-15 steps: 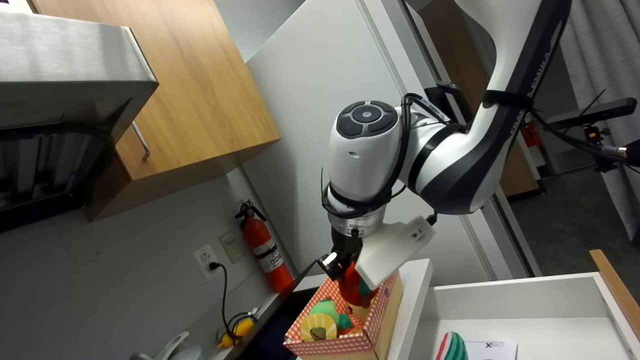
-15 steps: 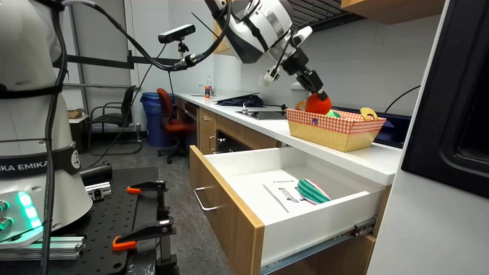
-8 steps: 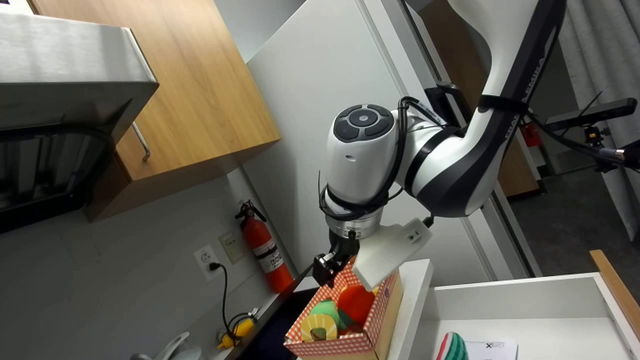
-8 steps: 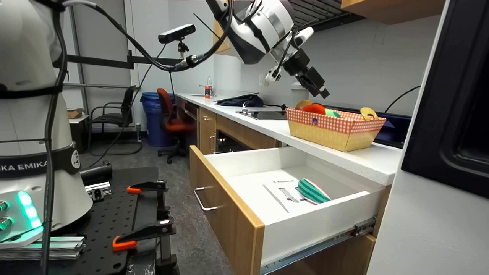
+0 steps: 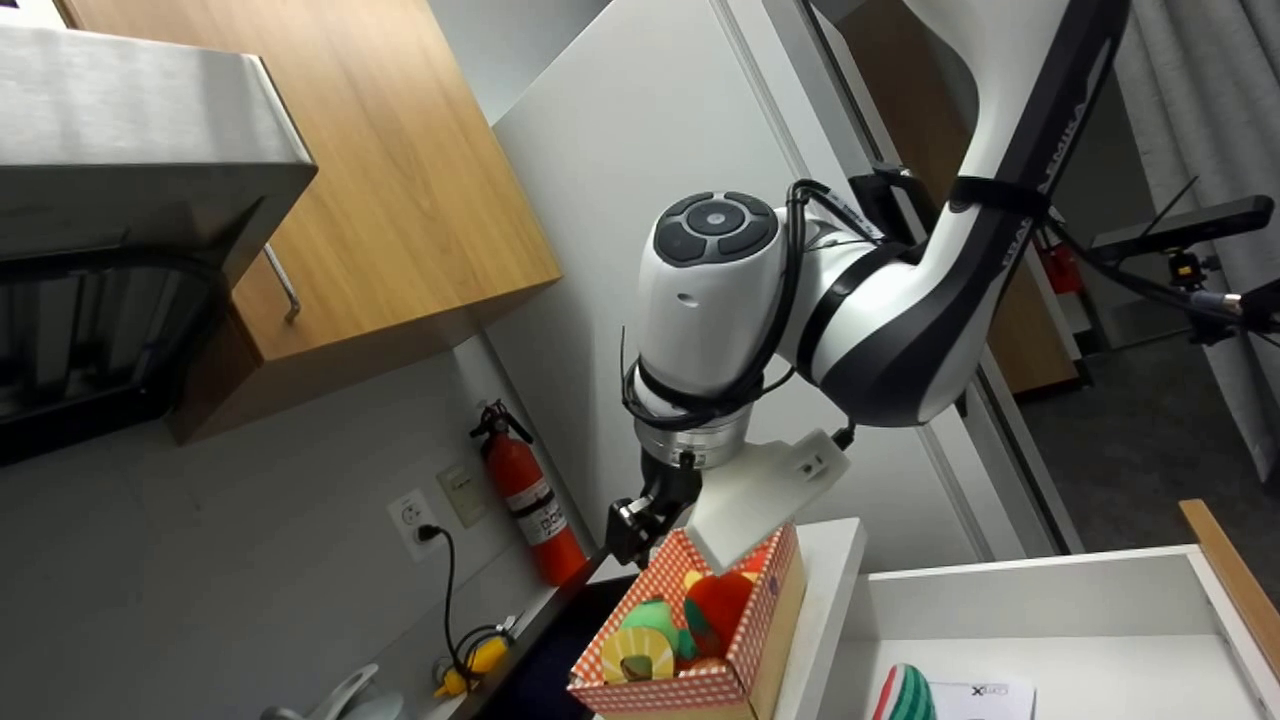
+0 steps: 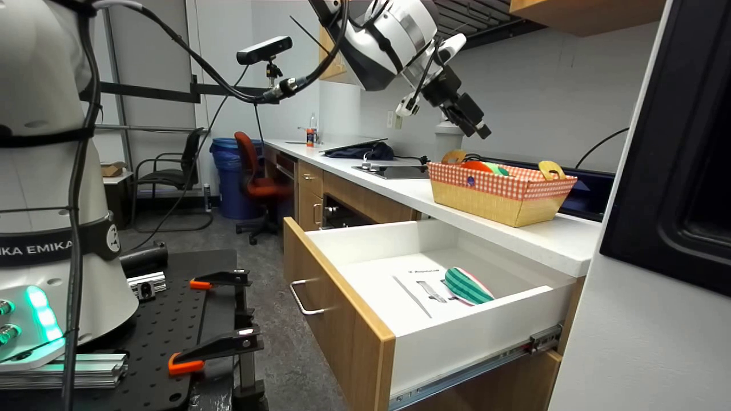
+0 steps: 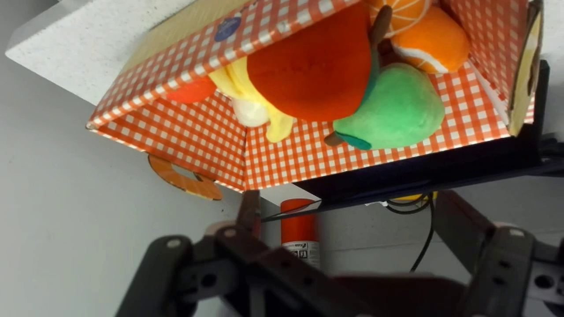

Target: Remove the banana and tomato plush toys from the open drawer and put them inside the basket

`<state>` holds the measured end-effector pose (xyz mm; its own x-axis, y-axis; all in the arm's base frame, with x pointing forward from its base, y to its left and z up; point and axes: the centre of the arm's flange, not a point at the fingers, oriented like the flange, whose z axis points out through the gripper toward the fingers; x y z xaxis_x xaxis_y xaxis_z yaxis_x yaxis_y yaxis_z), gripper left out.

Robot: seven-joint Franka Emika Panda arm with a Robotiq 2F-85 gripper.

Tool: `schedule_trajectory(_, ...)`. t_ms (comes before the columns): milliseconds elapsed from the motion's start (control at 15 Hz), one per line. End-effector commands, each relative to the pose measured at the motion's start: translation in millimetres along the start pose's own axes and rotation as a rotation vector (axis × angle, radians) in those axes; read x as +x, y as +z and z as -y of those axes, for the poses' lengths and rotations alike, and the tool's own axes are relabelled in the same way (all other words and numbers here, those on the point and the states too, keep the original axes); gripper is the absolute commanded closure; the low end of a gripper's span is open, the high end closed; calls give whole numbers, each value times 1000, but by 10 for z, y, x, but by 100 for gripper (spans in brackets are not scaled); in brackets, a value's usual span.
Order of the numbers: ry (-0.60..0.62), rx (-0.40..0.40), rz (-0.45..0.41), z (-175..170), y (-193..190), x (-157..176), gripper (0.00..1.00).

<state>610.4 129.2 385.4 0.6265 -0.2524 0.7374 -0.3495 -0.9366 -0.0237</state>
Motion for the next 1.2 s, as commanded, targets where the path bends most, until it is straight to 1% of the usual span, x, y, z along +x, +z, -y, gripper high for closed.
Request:
schedule_trajectory(0,41,16,-40,20,-225,39,0)
schedule_trajectory(333,124,24,-81,0,-579,76,0)
schedule_trajectory(733,271,13,-103,-65,-976,-97,0)
schedule_trajectory(933,355,-26,-104,-100,-1113,-250,0)
schedule_trajectory(1133,448,-77,-105,-145,-1171,-382,0)
